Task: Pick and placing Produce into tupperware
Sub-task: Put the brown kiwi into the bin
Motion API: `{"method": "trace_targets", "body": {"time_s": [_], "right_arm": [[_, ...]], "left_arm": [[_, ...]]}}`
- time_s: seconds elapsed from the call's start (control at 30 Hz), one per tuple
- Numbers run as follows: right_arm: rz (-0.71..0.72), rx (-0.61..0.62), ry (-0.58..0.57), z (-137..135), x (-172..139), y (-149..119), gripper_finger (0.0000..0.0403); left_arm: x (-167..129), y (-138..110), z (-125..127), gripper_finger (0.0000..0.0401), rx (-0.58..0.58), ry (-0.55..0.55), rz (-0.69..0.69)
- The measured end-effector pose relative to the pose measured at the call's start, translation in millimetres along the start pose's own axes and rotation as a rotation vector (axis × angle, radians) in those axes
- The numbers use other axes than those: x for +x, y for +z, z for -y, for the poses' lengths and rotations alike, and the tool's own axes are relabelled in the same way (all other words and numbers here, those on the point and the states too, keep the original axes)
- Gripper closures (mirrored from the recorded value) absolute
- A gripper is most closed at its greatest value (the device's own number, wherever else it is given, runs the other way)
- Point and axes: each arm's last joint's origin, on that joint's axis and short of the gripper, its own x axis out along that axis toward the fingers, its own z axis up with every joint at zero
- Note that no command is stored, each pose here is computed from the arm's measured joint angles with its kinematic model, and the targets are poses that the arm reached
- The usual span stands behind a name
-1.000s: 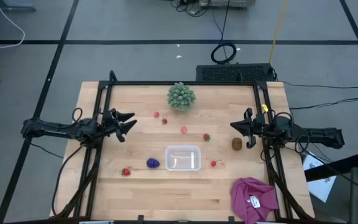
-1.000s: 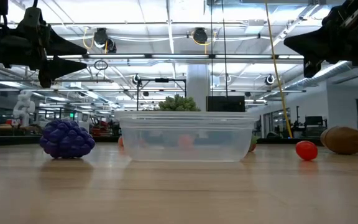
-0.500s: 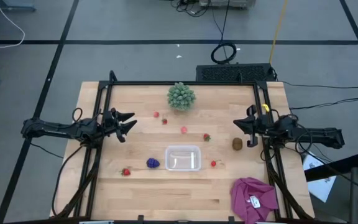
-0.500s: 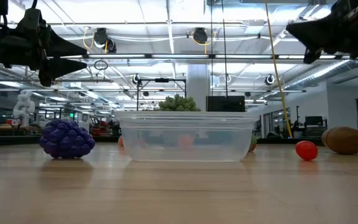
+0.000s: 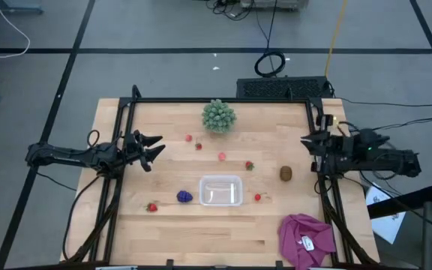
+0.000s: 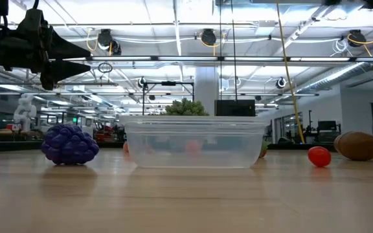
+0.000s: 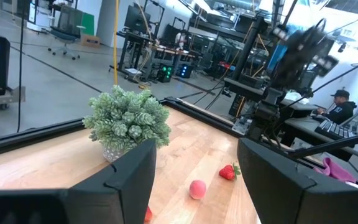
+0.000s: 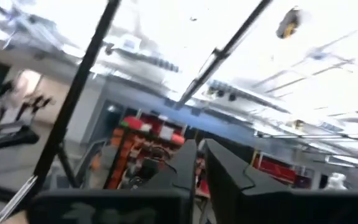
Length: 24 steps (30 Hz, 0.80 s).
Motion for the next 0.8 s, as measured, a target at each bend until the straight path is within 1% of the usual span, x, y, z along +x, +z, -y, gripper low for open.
{"method": "trace_targets", "body": {"time_s": [0.07,0.13,0.27,0.37,0.43,0.5,0.63,0.8], "right_arm": [[-0.074,-0.003,0.032,8.1,15.9,19.9,0.0351],[-0.185,0.012,0.067,15.1,35.4,34.4,0.0329],[-0.449,0.090,0.137,22.6,82.0,41.7,0.0280],[-0.694,0.138,0.116,27.4,115.9,38.1,0.0242],[-0.892,0.137,0.076,29.3,133.5,30.5,0.0218],[-1.056,0.130,0.046,29.9,149.8,21.0,0.0196],[-1.245,0.140,0.039,29.7,175.4,6.0,0.0166],[-1.448,0.190,0.007,35.6,190.8,-9.8,0.0154]], "left_arm": [[0.0,0.0,0.0,0.0171,0.000,0.000,0.000],[0.0,0.0,0.0,0.0171,0.000,0.000,0.000],[0.0,0.0,0.0,0.0171,0.000,0.000,0.000],[0.0,0.0,0.0,0.0171,0.000,0.000,0.000],[0.0,0.0,0.0,0.0171,0.003,0.000,0.000],[0.0,0.0,0.0,0.0171,0.015,0.000,0.000],[0.0,0.0,0.0,0.0171,0.048,0.000,0.000],[0.0,0.0,0.0,0.0171,0.051,0.000,0.000]]}}
